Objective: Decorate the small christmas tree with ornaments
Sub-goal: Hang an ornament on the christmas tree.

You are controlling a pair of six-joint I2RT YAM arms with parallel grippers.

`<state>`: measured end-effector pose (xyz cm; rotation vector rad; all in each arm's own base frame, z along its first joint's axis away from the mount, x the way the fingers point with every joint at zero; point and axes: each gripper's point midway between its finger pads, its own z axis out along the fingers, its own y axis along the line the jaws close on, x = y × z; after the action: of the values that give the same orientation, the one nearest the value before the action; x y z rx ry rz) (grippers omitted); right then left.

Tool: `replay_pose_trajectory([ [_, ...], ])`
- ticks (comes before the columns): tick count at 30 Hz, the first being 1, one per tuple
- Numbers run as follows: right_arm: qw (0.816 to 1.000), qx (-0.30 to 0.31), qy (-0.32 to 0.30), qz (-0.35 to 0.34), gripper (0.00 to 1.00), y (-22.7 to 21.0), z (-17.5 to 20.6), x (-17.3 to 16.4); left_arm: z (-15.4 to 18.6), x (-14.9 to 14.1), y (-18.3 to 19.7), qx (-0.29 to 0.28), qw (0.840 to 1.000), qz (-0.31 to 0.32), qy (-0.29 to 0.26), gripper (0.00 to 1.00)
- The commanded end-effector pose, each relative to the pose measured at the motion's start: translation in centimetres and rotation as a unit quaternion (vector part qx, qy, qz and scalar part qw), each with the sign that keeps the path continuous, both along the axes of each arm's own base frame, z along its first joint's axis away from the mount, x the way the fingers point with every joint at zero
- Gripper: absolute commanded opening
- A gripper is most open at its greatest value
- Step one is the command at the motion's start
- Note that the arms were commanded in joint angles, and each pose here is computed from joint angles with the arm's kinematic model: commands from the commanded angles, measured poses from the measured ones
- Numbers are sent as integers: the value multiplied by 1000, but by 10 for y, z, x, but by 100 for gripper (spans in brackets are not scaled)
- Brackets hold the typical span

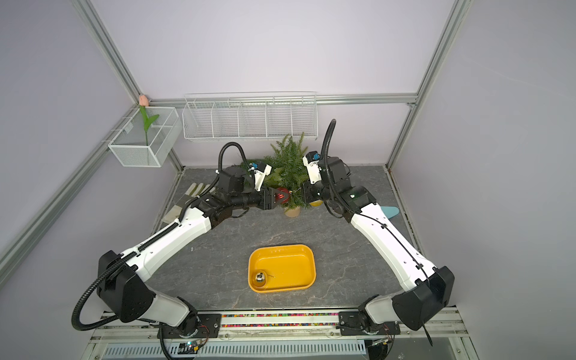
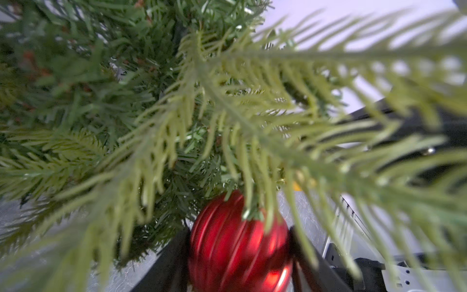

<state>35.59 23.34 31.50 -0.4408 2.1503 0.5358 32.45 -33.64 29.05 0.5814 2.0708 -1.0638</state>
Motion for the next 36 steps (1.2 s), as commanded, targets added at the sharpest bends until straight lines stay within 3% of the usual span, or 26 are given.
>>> replay_pose_trajectory([
  [1,1000,-2,-7,5,7,2,3,6,3,3,-2,3,1000,5,6,0],
  [16,1000,-10,-10,7,7,5,2,10,-1,1,2,18,1000,4,7,0],
  [24,998,-60,-19,-5,6,-8,1,6,13,-6,-7,-9,1000,-24,2,0],
  [36,997,-79,-14,-6,7,-17,0,-9,5,-4,-6,20,1000,-23,7,0],
])
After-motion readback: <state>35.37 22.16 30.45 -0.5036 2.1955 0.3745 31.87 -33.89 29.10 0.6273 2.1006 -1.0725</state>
